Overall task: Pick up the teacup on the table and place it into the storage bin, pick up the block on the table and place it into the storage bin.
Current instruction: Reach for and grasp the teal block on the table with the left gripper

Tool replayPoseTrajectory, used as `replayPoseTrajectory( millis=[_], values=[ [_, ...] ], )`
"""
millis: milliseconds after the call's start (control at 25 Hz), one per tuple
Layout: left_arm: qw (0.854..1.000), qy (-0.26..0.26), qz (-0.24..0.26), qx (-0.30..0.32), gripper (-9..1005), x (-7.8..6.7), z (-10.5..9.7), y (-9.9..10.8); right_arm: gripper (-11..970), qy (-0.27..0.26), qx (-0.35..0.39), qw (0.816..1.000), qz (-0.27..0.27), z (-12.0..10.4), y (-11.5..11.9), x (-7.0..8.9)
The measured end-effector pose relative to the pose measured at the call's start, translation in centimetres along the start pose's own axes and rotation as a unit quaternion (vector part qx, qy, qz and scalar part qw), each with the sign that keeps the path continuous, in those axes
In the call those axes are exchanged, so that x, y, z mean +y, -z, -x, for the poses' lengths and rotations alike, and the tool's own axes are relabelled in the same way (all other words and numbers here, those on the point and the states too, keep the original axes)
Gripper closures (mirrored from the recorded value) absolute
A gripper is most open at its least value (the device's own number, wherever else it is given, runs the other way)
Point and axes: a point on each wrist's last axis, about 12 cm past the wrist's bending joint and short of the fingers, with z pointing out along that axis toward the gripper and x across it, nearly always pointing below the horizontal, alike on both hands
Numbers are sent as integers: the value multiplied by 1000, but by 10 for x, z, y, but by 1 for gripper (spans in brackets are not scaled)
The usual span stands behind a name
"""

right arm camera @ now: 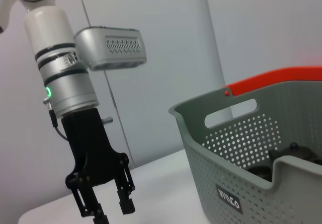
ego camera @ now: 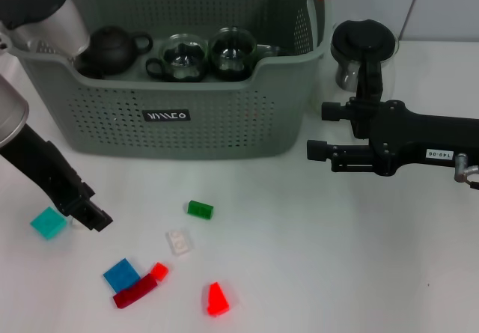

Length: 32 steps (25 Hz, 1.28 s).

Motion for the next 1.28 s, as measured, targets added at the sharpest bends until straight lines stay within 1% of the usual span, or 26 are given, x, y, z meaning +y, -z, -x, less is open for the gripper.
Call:
replayPoseTrajectory(
  millis=[200, 360, 640, 1040, 1280],
  values=[
    [998, 43, 45, 7, 422, 7, -7, -11, 74, 2, 1, 1000, -8, 1, 0, -2],
    [995, 69, 69, -10, 422, 10, -13, -17, 74, 3, 0, 1000, -11, 2, -2, -3],
    [992, 105, 75, -14, 422, 18, -30, -28, 75, 4, 1, 1000, -17, 3, -4, -6],
    [986, 141, 92, -5, 422, 37, -49, -37, 74, -1, 2, 1000, -14, 1, -5, -5],
    [987, 134, 91, 5, 422, 39, -52, -45, 74, -2, 3, 1000, -12, 0, -6, -4]
  ],
)
